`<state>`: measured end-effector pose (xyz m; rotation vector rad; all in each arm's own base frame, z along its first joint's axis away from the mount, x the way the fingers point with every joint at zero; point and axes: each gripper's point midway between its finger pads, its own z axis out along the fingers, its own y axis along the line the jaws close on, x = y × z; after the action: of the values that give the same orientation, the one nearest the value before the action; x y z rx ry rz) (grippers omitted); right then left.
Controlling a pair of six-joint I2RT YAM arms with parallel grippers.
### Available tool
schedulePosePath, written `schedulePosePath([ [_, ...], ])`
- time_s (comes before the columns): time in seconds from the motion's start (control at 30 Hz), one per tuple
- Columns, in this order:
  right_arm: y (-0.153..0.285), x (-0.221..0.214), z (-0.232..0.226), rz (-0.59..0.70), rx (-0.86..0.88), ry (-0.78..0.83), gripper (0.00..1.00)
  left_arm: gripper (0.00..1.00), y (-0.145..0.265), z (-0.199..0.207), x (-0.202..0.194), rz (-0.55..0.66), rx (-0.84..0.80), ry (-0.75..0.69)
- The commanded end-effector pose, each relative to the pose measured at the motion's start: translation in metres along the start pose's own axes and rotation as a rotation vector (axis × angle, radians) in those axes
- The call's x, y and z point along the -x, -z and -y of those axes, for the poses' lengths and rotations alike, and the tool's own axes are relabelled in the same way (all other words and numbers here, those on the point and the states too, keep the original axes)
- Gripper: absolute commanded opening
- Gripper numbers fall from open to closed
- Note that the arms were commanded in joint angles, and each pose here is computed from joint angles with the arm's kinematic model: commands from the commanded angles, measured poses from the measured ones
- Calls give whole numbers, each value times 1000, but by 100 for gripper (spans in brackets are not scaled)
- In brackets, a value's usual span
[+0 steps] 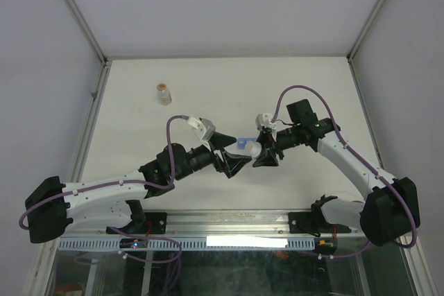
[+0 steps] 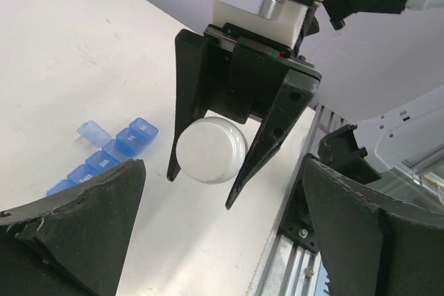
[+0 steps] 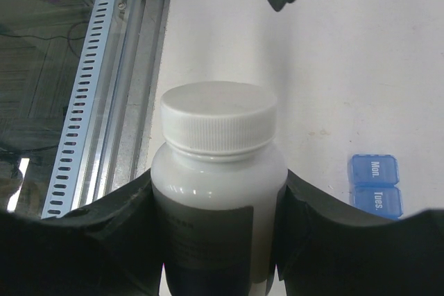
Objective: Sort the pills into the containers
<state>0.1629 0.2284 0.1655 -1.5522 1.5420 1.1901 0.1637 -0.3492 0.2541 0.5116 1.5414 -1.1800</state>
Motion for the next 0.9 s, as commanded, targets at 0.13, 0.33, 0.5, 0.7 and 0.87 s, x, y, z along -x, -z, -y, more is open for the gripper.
schedulePosePath([
  [0.13, 3, 26, 3, 53, 2, 88, 0, 99, 9, 12, 18, -11, -321, -252],
  [0.33, 3, 25, 3, 50, 1, 84, 0, 99, -9, 7, 11, -40, -389, -390],
  [0.5, 2, 25, 3, 50, 4, 84, 0, 93, -25, -3, 6, -74, -353, -405],
  [0.7, 3, 26, 3, 52, 5, 86, 0, 80, -35, -8, 2, -100, -341, -389],
  [0.87, 3, 26, 2, 54, 5, 88, 0, 65, -38, -10, 1, -114, -337, -391],
])
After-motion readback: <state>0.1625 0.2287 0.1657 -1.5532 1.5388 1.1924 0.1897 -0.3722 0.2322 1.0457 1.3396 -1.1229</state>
